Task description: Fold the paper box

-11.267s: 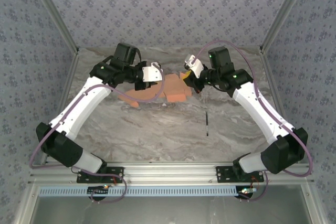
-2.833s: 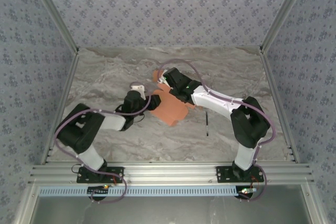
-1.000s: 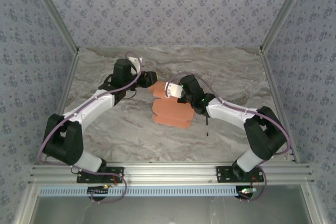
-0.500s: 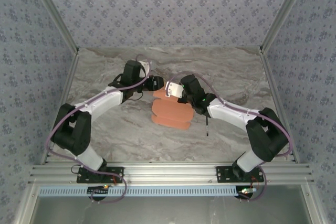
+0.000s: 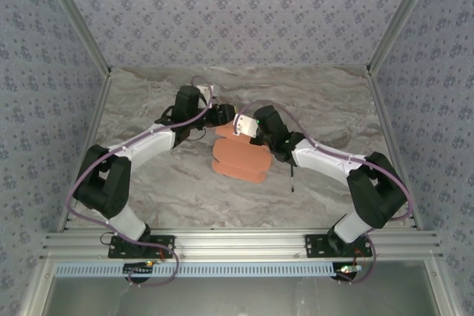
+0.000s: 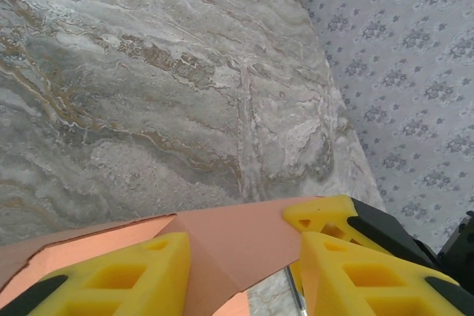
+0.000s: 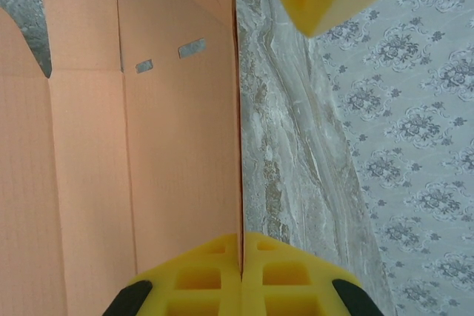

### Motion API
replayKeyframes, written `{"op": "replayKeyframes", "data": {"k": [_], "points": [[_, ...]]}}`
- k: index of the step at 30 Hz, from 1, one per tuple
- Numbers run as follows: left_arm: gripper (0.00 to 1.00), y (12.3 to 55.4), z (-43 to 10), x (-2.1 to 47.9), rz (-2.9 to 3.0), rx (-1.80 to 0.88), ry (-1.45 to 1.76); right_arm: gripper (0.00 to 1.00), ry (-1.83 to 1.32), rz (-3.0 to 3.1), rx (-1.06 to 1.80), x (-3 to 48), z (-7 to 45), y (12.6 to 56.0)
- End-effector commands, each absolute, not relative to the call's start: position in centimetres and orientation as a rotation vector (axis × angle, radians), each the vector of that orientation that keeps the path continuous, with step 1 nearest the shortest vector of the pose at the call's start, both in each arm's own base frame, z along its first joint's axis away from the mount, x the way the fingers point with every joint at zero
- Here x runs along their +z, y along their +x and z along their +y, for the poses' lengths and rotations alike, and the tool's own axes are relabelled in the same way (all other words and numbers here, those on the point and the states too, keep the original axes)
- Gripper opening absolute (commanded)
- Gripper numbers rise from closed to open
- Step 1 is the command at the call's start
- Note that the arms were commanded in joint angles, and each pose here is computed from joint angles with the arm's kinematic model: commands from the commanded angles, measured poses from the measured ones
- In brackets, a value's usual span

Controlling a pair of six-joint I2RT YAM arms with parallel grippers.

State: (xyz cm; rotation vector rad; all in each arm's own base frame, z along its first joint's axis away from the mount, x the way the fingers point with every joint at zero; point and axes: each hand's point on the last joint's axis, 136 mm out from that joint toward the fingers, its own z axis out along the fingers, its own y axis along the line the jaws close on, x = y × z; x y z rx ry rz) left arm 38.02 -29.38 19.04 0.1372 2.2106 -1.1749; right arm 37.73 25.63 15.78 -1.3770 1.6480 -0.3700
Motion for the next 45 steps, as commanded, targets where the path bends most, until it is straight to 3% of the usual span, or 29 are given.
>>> {"op": "replayKeyframes", "data": {"k": [1,12,45], "points": [[0.43,37.6,-29.9,19.8,2.179,-1.25,0.113,0.01,-1.299,1.648,-0.384,17.4,25.9,38.7],[0.43,37.0,-29.5,18.7,2.217,-1.221,0.064,0.0,-1.278,1.66,-0.384,17.6,26.1,39.2],[0.46,37.7,-31.9,21.2,2.056,-1.511,0.02,0.0,-1.286,1.681,-0.358,16.7,26.9,38.8]]}}
